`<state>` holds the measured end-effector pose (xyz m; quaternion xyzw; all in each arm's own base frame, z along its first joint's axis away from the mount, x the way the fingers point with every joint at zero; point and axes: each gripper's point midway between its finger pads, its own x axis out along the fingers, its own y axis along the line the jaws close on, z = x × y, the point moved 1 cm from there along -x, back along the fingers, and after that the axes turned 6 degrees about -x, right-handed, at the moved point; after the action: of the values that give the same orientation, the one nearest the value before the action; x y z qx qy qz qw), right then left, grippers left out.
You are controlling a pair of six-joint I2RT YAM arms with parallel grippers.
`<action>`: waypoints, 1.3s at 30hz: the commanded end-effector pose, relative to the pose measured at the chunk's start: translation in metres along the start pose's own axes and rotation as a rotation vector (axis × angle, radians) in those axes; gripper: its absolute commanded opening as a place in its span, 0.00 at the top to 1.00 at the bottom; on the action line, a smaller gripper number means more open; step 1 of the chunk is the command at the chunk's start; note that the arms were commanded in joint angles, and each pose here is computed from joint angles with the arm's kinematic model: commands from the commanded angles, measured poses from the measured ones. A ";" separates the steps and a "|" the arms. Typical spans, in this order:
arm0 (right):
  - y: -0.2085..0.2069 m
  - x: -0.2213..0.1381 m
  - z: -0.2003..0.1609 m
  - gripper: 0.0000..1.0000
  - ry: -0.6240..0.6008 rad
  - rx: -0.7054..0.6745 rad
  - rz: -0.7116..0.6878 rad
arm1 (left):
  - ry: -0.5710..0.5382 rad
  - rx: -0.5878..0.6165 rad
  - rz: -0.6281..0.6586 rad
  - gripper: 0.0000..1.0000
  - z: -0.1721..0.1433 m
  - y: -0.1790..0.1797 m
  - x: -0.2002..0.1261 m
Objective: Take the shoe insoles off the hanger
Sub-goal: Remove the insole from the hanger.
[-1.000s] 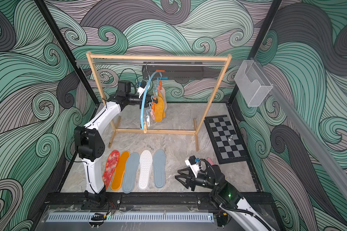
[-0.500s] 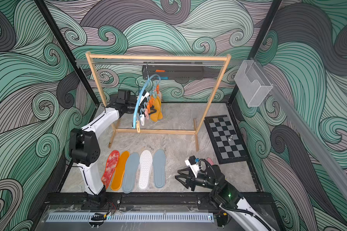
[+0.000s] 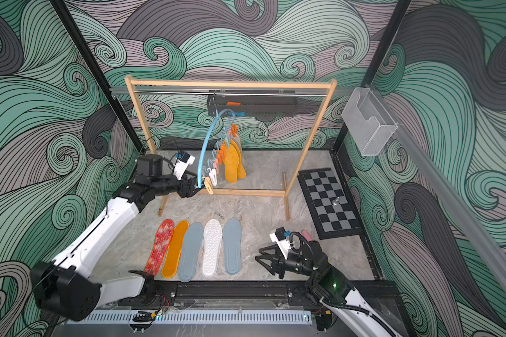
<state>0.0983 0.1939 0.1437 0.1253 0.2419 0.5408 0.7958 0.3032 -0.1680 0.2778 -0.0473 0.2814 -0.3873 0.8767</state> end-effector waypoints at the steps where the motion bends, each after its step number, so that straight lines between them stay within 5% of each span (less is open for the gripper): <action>1: -0.001 0.001 -0.001 0.57 -0.002 0.009 0.000 | -0.019 -0.056 0.154 0.37 -0.026 0.004 -0.035; 10: -0.002 0.002 -0.002 0.58 -0.001 0.012 -0.006 | -0.241 -0.108 0.264 0.31 -0.071 -0.018 -0.103; 31: -0.029 0.013 0.001 0.50 0.008 0.016 -0.135 | -0.246 -0.118 0.309 0.31 -0.091 -0.016 -0.112; 39: -0.059 0.055 0.042 0.43 0.092 0.021 -0.280 | -0.245 -0.124 0.310 0.31 -0.091 -0.015 -0.110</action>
<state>0.1506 0.2046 0.0975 0.0809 0.3579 0.4290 0.8254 0.1849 -0.0892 0.2592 -0.1015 0.1952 -0.2262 0.9489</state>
